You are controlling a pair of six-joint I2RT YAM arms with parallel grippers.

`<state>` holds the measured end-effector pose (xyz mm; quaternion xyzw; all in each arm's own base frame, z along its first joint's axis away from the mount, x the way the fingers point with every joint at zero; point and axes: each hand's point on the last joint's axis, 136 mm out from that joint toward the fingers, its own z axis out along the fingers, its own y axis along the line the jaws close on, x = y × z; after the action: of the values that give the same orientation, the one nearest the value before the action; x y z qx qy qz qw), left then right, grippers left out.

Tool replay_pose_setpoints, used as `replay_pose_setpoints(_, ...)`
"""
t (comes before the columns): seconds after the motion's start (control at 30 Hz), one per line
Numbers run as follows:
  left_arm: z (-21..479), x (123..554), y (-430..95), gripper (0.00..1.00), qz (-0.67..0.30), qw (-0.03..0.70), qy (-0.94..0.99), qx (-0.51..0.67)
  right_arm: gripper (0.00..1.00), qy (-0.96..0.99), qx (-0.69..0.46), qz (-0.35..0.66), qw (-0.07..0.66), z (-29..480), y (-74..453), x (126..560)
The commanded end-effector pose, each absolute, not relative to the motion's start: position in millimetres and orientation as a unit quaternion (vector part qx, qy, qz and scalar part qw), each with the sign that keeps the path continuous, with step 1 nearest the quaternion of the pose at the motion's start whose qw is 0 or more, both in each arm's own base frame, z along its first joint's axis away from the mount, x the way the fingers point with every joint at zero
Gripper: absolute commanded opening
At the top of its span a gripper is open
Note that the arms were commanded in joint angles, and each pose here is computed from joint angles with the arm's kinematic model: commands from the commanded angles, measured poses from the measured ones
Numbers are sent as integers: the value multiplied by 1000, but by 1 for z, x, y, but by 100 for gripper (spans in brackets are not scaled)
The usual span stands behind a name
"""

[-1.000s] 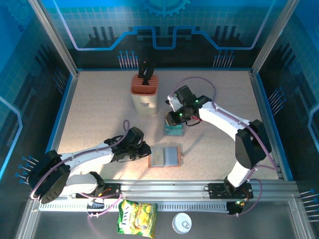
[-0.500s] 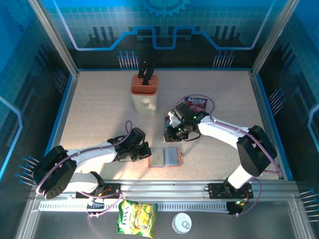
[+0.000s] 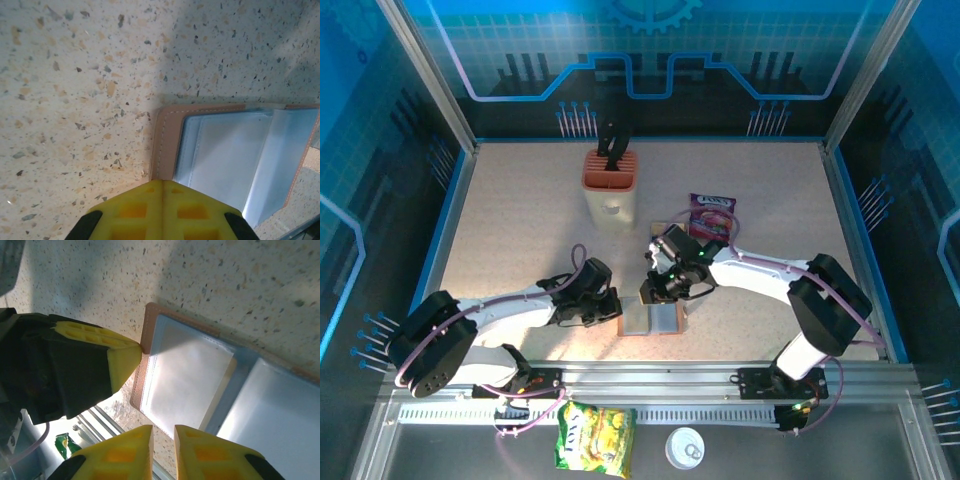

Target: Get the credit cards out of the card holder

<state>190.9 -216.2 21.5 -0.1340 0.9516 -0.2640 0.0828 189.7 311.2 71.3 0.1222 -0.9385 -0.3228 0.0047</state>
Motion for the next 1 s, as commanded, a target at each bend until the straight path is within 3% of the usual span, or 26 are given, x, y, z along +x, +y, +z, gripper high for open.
replay_pose_setpoints(0.0,14,185,-212,4,-254,70,955,-137,19,-941,118,-317,24,61,314,180)
replay_pose_setpoints(0.97,5,182,-205,4,-231,61,961,-138,24,-942,118,-308,64,27,325,165)
